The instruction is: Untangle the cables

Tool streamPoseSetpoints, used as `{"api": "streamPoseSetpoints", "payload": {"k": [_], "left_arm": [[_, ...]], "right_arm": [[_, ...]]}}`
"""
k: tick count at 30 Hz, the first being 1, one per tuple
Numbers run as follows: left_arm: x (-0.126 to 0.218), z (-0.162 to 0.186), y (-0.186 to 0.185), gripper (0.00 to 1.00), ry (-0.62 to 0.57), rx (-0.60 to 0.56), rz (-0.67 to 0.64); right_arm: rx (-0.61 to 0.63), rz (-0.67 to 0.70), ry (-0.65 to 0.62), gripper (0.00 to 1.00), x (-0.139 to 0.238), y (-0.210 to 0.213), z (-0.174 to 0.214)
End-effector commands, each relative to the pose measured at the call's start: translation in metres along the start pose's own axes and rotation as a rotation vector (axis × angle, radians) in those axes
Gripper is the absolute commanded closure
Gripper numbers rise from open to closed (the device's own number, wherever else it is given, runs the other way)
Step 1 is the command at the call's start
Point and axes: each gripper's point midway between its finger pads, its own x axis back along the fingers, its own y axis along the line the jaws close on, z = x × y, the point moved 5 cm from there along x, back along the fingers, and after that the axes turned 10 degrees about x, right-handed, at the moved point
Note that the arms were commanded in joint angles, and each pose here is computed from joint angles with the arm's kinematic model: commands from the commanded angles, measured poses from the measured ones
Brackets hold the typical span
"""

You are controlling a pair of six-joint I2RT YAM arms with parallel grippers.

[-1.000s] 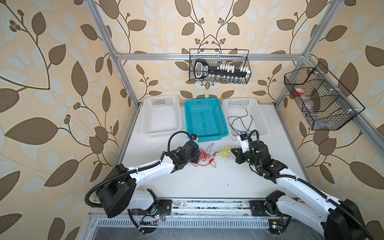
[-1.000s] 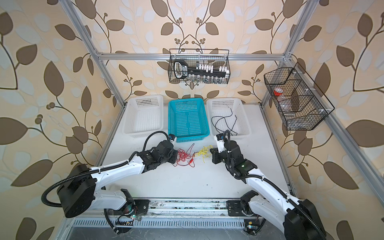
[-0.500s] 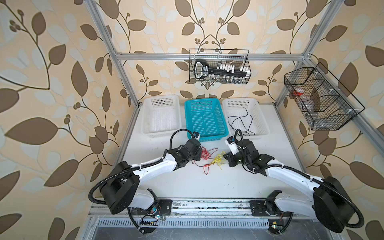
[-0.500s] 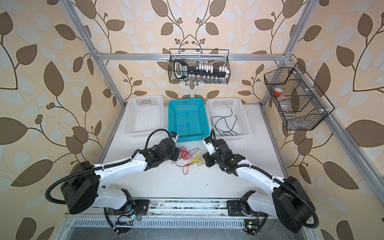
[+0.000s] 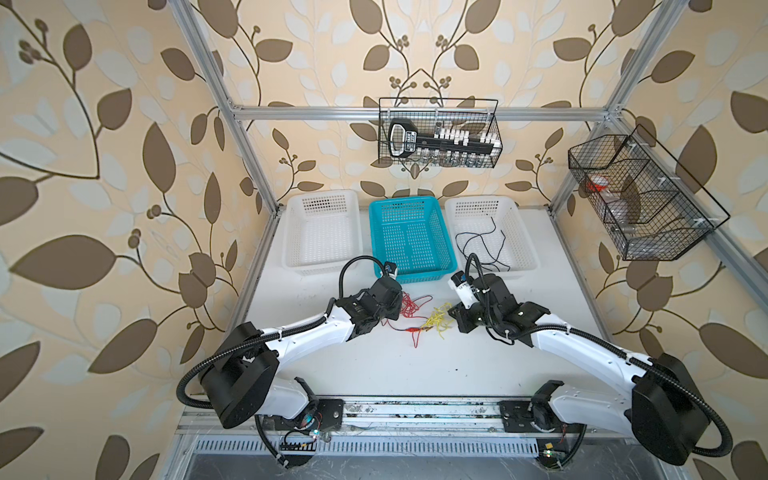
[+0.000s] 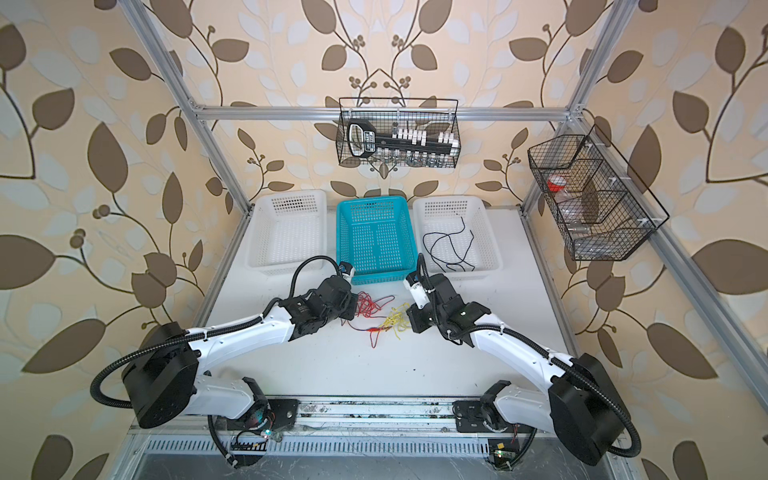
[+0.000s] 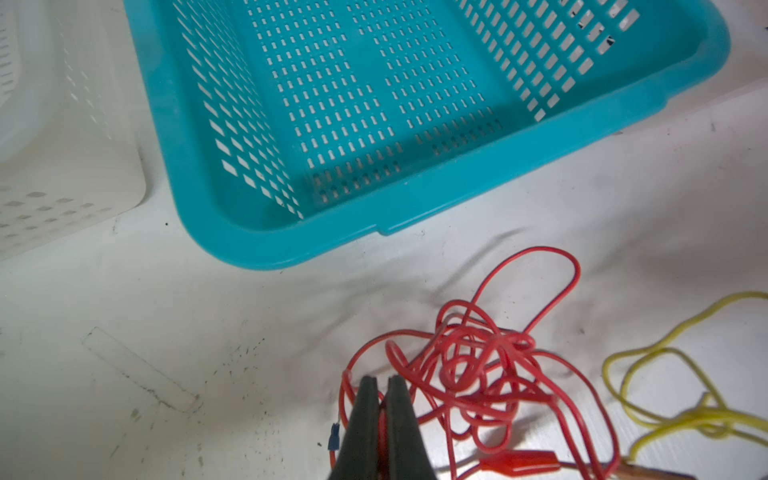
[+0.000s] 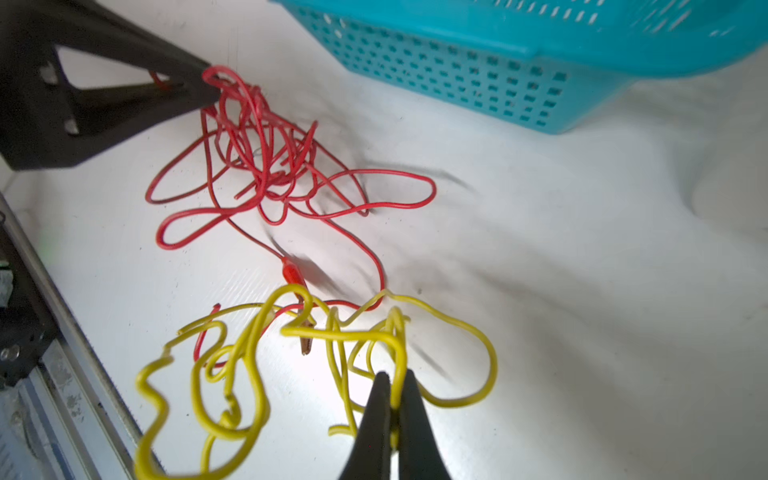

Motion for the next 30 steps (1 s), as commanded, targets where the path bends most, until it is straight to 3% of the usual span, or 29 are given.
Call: {"api": "streamPoseSetpoints", "payload": {"k": [1,11,13,16,23,30], "left_arm": [[0.012,-0.022,0.003,1.0,-0.069,0.014,-0.029],[0.011,-0.017,0.005,0.98,-0.044,0.008,-0.035],[0.011,-0.017,0.003,0.83,-0.039,0.007,-0.023],[0.013,-0.018,0.0,0.53,-0.037,0.007,0.008],[0.027,-0.024,-0.013,0.04,-0.058,-0.008,0.114],[0.044,-0.034,-0.026,0.01,-0.102,-0.057,0.213]], "right_arm": [[-0.012,0.029,-0.011,0.88,0.008,-0.009,-0.004],[-0.032,0.044,-0.01,0.86,0.002,-0.015,-0.003],[-0.036,0.041,-0.018,0.82,0.001,-0.015,-0.005],[-0.055,0.067,-0.018,0.75,0.001,-0.019,-0.006],[-0.173,0.149,0.016,0.66,0.003,-0.037,0.004],[-0.252,0.165,0.063,0.65,-0.01,-0.047,0.023]]}}
